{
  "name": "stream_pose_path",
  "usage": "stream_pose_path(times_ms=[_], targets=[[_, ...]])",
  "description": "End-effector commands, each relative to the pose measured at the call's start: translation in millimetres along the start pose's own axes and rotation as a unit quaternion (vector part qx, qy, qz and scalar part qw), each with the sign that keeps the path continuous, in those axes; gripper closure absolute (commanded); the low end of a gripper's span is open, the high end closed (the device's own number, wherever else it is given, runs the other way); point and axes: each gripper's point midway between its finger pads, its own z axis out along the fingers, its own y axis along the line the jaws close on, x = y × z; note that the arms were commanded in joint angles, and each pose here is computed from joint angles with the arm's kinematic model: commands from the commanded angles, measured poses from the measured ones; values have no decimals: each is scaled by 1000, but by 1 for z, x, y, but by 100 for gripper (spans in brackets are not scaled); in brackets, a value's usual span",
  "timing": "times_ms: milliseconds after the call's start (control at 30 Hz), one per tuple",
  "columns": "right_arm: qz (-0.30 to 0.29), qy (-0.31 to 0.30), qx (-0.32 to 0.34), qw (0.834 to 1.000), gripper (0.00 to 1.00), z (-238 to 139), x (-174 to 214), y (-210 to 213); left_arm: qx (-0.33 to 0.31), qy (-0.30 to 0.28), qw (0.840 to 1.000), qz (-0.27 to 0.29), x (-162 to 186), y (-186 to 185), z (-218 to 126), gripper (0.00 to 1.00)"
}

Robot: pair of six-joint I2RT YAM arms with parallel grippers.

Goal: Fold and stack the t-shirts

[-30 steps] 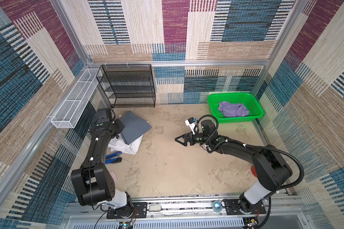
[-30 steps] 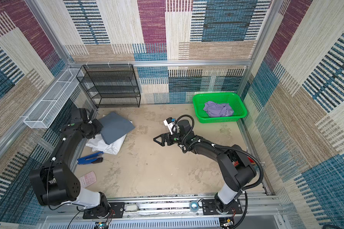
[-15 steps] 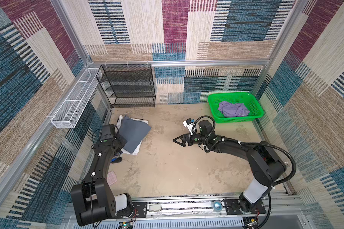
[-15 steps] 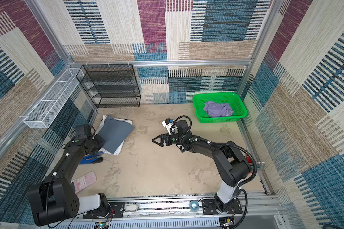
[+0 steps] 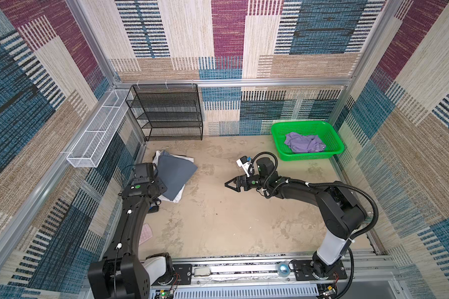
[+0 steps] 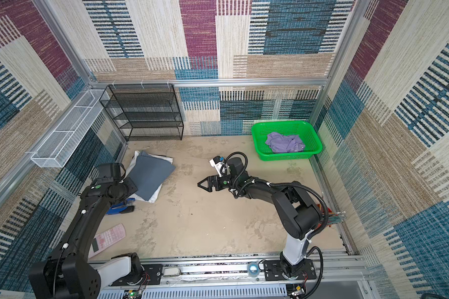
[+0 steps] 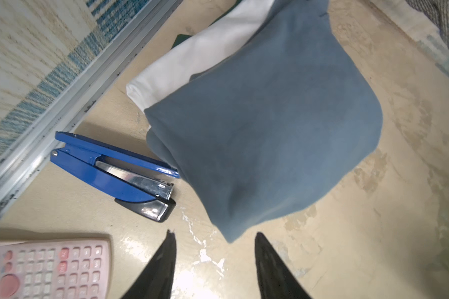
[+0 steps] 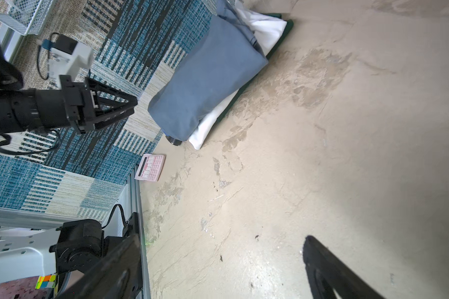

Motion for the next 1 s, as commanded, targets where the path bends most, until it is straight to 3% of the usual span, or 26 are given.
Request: stream_pose_path(times_ms=[0,100,200,433,567,967], targets=[[-11,-11,-23,1000,1,4,-11,9,-8,-2,993,116,4,-19,-11,49],[-12,-13,-24,1000,1,6,-15,10,14,31,975,222,18,-62,1,48],[-5,-18,-18,1000,1,6,-19,9,-10,64,948,311,28,-87,22,45],[38,-13,37,999,1,11,-16,-15,-71,51,903,422,16,-132,68,39],[45,-17,38,998,1,8,-16,-15,-126,38,862,489,11,-147,91,37],[43,-23,6,999,1,-1,-14,-13,-197,15,815,544,-1,-160,131,39]])
